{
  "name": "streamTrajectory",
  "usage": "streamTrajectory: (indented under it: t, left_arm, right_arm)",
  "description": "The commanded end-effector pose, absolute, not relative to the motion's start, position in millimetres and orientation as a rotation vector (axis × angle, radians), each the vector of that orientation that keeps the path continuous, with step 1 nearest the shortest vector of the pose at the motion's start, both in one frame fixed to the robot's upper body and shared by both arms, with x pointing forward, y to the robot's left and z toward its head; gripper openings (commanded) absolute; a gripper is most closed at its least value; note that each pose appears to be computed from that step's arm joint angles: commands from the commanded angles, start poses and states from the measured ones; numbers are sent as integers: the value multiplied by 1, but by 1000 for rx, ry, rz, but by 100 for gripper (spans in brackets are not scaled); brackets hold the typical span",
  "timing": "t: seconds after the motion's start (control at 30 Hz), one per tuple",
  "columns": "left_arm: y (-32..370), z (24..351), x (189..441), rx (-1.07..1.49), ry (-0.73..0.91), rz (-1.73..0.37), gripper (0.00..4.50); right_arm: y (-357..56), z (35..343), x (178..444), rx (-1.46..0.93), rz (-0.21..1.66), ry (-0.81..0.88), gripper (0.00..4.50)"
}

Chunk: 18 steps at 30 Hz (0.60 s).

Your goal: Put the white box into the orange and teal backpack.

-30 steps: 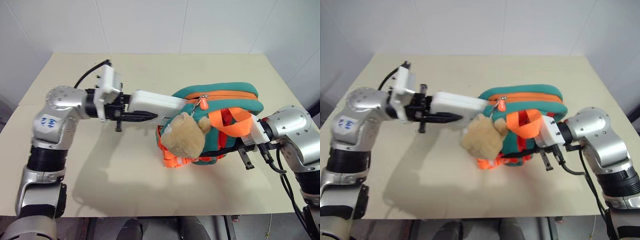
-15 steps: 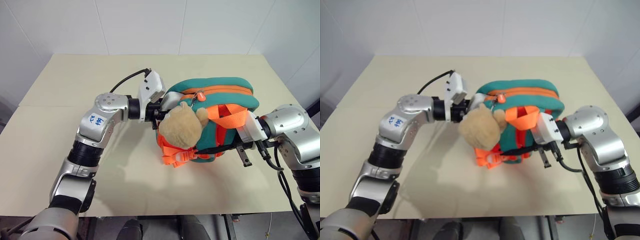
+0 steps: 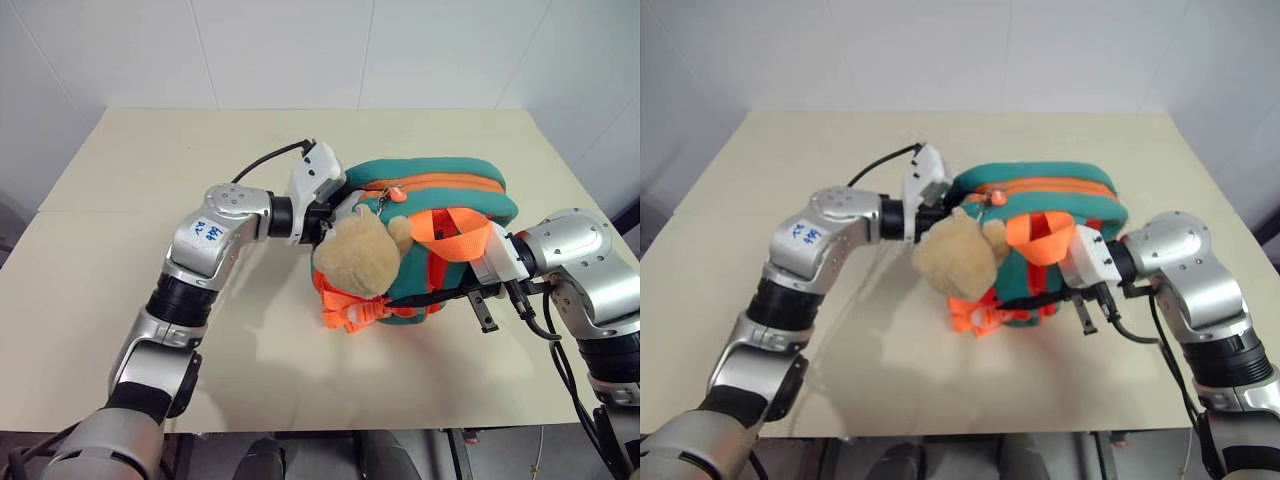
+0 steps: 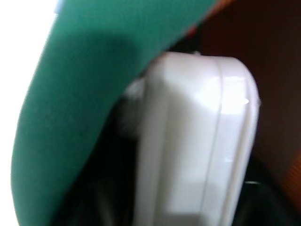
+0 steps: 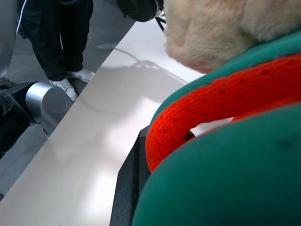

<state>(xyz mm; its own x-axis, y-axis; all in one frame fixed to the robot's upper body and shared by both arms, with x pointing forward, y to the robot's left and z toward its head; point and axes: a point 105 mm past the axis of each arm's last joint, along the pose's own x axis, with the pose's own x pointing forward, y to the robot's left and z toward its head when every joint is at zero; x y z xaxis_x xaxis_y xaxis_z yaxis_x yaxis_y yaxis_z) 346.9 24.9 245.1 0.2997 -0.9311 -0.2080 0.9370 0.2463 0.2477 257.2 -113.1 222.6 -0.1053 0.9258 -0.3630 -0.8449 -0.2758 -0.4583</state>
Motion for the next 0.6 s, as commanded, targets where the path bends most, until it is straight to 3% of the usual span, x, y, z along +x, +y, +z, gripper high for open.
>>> streamTrajectory:
  t: [0.03, 0.13, 0.37, 0.6]
  left_arm:
    - [31, 278, 338, 407, -84, -1280, 375]
    - [36, 281, 332, 446, -83, -1298, 450]
    - [49, 287, 322, 478, -70, -1321, 450]
    - [74, 299, 328, 528, -80, -1246, 450]
  right_arm:
    - [-110, 226, 251, -735, 1743, -177, 49]
    - [-110, 225, 251, -736, 1741, -178, 49]
    - [-110, 224, 250, -739, 1737, -179, 49]
    - [-110, 223, 249, -744, 1736, -177, 49]
